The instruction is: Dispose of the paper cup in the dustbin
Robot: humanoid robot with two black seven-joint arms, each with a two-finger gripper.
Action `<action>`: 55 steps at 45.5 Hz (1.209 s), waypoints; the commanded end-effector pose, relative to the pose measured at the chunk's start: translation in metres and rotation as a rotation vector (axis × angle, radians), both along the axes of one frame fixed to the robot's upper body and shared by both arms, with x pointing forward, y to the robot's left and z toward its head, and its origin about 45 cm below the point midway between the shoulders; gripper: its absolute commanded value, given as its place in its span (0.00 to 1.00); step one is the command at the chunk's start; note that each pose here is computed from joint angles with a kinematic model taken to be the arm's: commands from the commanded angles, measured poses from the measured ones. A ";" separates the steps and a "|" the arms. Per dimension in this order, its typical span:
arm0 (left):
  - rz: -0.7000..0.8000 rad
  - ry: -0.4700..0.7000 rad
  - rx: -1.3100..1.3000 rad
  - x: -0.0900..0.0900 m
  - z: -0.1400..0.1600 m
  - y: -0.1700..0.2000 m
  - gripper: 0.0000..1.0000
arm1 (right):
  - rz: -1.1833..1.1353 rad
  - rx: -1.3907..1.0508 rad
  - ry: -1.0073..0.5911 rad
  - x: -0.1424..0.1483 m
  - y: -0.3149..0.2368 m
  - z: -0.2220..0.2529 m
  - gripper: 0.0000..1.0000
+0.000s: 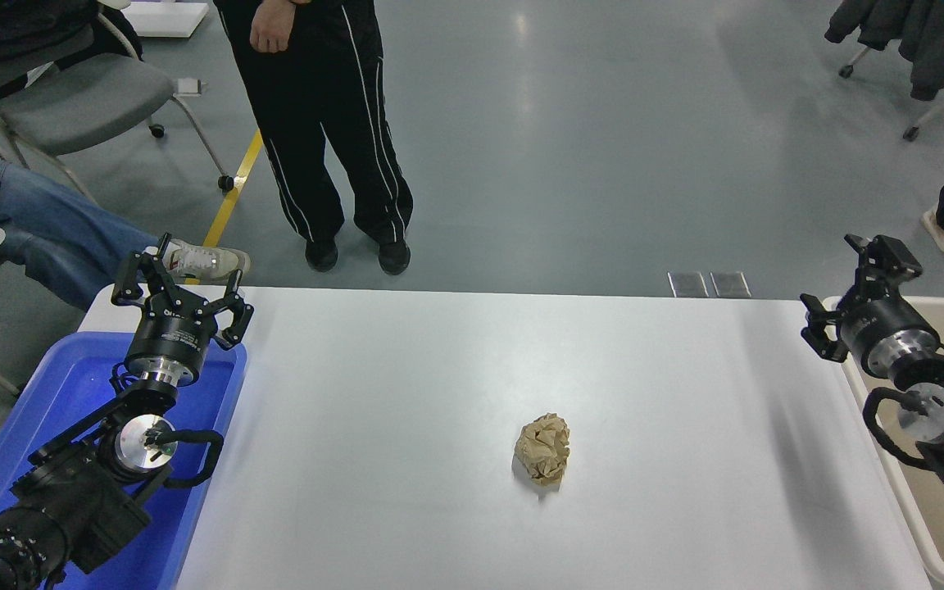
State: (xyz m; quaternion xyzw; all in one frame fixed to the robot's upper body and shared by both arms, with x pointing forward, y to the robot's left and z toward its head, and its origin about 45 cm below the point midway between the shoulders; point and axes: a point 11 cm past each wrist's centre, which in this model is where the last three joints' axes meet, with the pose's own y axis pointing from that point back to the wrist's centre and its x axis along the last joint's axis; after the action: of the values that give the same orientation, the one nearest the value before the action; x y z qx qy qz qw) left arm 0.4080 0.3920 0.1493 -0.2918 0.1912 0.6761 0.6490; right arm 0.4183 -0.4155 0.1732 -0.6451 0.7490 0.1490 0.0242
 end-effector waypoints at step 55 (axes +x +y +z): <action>-0.001 0.001 0.000 0.000 0.000 0.000 1.00 | 0.005 0.143 -0.189 0.000 0.060 -0.015 0.99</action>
State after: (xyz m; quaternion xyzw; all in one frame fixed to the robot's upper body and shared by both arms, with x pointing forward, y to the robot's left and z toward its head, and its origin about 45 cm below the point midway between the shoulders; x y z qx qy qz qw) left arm 0.4080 0.3919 0.1493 -0.2918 0.1914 0.6761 0.6490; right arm 0.4184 -0.3560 0.1601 -0.6558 0.7291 0.1378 0.1388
